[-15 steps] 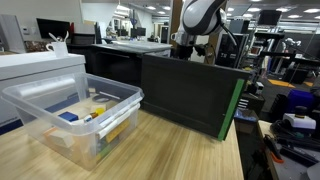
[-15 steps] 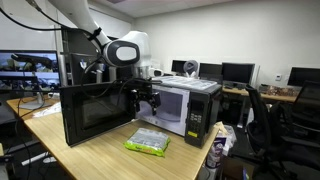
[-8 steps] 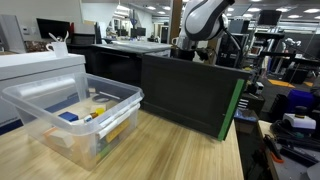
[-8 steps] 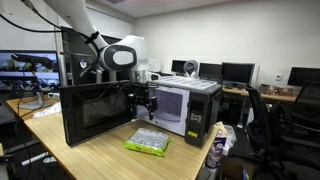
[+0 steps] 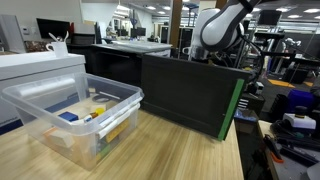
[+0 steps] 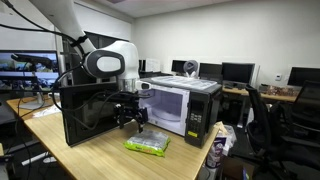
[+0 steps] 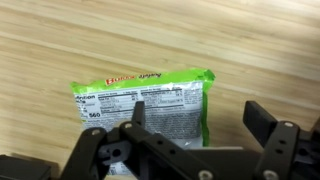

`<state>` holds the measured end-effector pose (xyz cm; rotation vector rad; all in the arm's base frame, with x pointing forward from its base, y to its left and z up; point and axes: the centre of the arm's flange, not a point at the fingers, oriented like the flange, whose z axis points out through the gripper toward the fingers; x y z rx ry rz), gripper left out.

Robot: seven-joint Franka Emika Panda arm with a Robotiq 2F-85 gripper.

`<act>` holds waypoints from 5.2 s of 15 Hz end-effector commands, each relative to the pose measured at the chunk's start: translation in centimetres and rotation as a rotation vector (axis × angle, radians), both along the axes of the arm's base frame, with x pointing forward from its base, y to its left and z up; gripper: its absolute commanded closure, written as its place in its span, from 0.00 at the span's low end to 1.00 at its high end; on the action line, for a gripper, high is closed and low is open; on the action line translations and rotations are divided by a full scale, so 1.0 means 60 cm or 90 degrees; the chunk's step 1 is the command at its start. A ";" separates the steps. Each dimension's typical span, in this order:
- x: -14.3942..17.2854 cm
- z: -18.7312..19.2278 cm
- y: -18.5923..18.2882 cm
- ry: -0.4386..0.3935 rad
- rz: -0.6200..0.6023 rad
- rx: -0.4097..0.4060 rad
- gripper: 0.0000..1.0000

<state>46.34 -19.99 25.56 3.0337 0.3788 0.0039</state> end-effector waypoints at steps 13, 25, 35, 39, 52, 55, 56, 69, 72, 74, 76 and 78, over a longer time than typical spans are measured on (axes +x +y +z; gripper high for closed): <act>-0.027 -0.086 -0.013 0.073 0.029 -0.009 0.00; 0.031 -0.116 -0.006 0.028 0.036 -0.034 0.44; 0.027 -0.081 0.007 0.024 0.050 -0.032 0.93; 0.023 -0.034 0.024 0.010 0.063 -0.031 1.00; -0.019 0.152 0.075 -0.119 0.029 0.015 0.96; -0.047 0.177 0.067 -0.122 0.010 0.012 0.96; -0.068 0.191 0.056 -0.124 -0.007 0.017 0.96; -0.068 0.355 0.056 -0.291 0.002 0.011 0.96; -0.030 0.378 0.048 -0.312 -0.004 0.005 0.96; -0.009 0.390 0.041 -0.324 -0.007 -0.003 0.96; 0.017 0.399 0.032 -0.334 -0.012 -0.011 0.96; 0.041 0.400 0.024 -0.337 -0.020 -0.010 0.96</act>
